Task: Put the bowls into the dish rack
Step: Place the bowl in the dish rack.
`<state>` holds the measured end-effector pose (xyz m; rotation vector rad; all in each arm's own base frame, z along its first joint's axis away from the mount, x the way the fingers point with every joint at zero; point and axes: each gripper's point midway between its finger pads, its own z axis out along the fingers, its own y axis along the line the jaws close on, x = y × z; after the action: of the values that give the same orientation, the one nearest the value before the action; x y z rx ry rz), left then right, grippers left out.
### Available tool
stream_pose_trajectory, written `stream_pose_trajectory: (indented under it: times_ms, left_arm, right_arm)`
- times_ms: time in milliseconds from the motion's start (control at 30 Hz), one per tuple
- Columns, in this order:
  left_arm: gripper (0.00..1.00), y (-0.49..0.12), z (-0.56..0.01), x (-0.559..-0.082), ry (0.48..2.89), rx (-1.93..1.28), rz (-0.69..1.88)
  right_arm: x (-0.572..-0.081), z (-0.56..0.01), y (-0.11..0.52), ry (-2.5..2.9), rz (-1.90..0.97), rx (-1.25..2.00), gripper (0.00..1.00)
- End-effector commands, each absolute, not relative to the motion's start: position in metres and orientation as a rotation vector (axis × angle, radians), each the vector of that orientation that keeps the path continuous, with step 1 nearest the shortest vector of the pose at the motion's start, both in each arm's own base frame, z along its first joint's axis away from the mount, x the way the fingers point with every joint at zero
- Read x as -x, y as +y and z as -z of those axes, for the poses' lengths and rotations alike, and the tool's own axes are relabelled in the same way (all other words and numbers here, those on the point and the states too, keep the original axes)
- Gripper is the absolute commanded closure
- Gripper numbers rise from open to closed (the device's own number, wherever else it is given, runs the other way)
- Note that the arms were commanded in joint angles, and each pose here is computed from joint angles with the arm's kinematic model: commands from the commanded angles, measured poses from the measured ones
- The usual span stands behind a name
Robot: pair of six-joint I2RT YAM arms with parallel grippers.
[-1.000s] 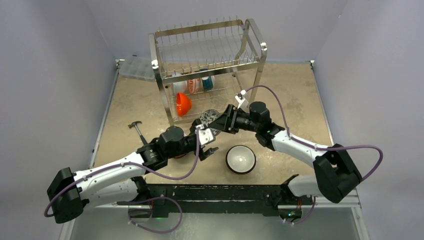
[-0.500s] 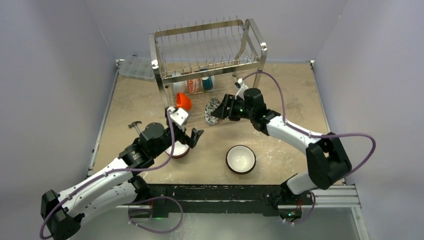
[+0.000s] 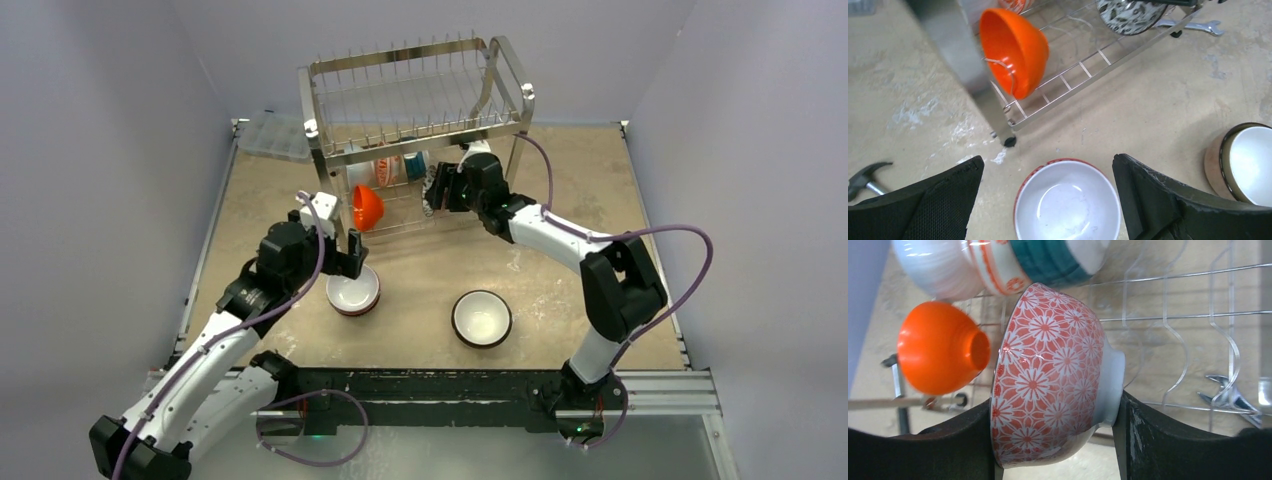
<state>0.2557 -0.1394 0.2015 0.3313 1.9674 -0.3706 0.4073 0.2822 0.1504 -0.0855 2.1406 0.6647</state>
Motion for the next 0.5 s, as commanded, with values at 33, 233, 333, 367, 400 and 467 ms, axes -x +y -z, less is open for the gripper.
stream_pose_trajectory:
  times_ms: [33, 233, 333, 367, 400, 467]
  left_arm:
    - [0.01, -0.124, -0.191, -0.258, 2.042, -0.259, 0.462]
    - [0.01, -0.109, -0.184, -0.271, 2.07, -0.227, 0.563]
    - [0.01, -0.105, -0.179, -0.273, 2.077, -0.223, 0.557]
    - [0.01, -0.104, -0.178, -0.273, 2.077, -0.222, 0.554]
    - [0.01, -0.104, -0.177, -0.273, 2.077, -0.221, 0.551]
    - [0.01, -0.101, -0.176, -0.273, 2.07, -0.212, 0.531]
  right_arm:
    - [-0.45, -0.174, 0.259, 2.017, -0.421, 0.044, 1.0]
    - [-0.47, -0.167, 0.253, 1.977, -0.336, 0.011, 1.0]
    - [-0.482, -0.165, 0.25, 1.964, -0.285, -0.008, 1.0]
    - [-0.485, -0.167, 0.249, 1.95, -0.276, -0.016, 1.0]
    - [-0.488, -0.168, 0.249, 1.935, -0.27, -0.018, 1.0]
    - [-0.495, -0.176, 0.247, 1.895, -0.253, -0.034, 1.0]
